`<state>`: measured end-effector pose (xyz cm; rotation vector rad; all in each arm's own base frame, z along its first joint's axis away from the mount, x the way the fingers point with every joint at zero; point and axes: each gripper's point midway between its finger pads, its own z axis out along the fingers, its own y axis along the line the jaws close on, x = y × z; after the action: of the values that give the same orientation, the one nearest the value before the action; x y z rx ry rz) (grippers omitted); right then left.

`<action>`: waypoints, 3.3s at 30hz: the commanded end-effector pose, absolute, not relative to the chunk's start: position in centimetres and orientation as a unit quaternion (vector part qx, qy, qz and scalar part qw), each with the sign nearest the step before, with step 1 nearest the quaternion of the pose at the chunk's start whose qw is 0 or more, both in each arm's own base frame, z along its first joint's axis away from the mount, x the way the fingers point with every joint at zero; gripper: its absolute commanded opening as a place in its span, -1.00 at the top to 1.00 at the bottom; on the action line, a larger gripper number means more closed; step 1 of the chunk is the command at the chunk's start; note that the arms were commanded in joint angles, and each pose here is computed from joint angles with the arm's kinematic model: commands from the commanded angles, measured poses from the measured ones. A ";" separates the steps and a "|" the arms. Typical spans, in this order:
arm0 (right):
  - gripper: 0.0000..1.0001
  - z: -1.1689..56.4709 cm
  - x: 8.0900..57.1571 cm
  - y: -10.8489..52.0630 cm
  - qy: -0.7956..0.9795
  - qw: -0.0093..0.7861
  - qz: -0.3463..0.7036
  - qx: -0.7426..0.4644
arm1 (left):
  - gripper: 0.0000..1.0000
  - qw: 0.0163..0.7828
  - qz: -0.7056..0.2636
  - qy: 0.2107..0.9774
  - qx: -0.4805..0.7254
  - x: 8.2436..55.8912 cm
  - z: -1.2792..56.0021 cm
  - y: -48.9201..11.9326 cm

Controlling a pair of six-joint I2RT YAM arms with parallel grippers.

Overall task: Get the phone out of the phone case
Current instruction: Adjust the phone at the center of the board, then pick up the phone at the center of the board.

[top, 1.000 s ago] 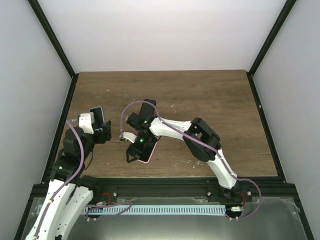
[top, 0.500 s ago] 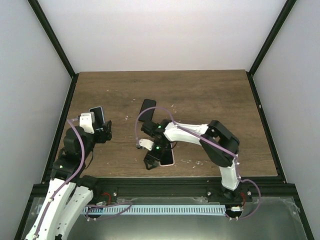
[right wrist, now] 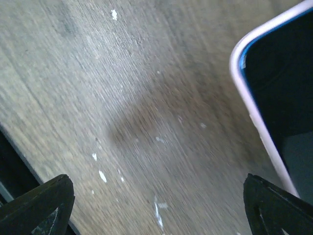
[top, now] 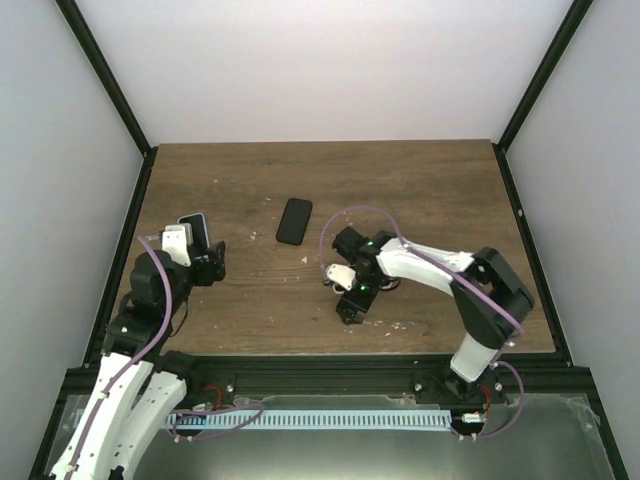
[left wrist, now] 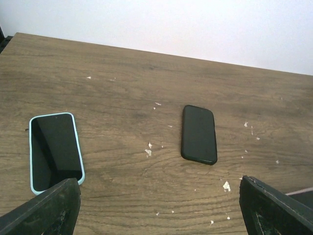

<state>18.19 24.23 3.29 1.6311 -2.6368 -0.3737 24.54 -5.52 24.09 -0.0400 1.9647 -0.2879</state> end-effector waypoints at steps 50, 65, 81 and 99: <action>-0.82 0.5 27.6 17.5 -0.658 -0.035 -0.019 0.752 | -0.81 0.532 -0.144 0.834 0.003 24.8 23.3 -6.7; -0.14 14.9 27.1 26.8 -0.758 -0.246 -0.269 0.542 | -0.34 0.488 -0.296 0.820 -0.037 26.0 24.6 -10.9; -0.19 18.8 26.5 28.4 -0.760 -0.330 -0.382 0.411 | -0.39 0.428 -0.416 0.802 0.032 25.1 23.4 -24.6; -0.21 18.7 28.7 27.0 -0.788 -0.388 -0.289 0.379 | -0.13 0.379 -0.416 0.826 -0.030 30.2 22.2 -29.7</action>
<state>27.33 26.80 15.45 1.5417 -3.2478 -1.2180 29.23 -28.87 19.36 -0.0540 2.1895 -1.0164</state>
